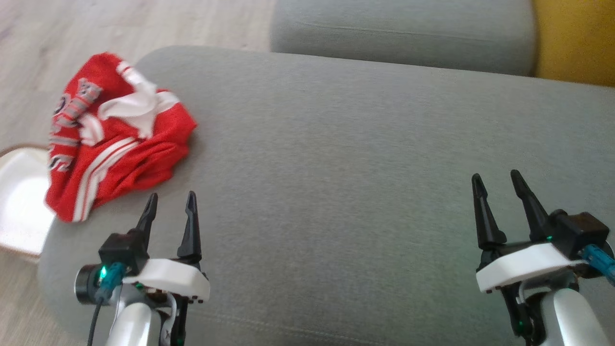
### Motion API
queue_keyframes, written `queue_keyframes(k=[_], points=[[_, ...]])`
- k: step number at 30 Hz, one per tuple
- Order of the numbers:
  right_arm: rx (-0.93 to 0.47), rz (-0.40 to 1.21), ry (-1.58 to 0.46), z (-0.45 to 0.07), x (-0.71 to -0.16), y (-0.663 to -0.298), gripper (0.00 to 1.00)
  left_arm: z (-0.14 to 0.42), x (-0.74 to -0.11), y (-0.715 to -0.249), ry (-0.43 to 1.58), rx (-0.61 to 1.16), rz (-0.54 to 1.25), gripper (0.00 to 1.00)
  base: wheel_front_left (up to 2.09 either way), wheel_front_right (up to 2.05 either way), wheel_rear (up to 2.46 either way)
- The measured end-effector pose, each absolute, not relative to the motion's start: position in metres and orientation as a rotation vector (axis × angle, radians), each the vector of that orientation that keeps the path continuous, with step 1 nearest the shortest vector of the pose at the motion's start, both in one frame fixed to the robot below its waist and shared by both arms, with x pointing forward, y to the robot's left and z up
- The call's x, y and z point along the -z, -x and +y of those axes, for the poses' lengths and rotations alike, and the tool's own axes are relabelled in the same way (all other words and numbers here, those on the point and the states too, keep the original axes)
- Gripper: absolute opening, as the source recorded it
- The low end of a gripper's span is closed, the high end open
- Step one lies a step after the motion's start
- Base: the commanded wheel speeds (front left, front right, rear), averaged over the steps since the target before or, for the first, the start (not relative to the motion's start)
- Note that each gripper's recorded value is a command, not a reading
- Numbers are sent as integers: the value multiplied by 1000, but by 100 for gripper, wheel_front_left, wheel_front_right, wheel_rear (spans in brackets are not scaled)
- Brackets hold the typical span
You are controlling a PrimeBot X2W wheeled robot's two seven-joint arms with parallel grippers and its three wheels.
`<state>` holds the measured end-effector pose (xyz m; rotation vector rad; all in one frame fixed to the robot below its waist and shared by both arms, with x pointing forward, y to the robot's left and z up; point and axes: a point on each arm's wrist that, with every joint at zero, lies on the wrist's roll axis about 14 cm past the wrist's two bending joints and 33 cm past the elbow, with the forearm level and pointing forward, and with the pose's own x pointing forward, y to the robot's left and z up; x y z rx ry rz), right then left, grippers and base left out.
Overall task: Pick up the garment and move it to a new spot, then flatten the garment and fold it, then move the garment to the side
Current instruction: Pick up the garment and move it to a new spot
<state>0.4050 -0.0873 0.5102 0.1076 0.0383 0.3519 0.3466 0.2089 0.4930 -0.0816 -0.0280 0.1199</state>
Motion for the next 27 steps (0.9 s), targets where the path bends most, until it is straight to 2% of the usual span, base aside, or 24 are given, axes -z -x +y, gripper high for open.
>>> queue_keyframes(k=[11, 20, 27], points=[[-506, 48, -109, -32, -513, -413, 100, 261, -495, -315, 63, -287, -35, 100, 0, 0, 0], [-531, 69, -116, -23, -506, -418, 100, 274, -492, -310, 55, -333, -22, 100, 0, 0, 0], [-526, 62, -112, -26, -508, -434, 100, 277, -494, -328, 47, -335, -22, 100, 0, 0, 0]])
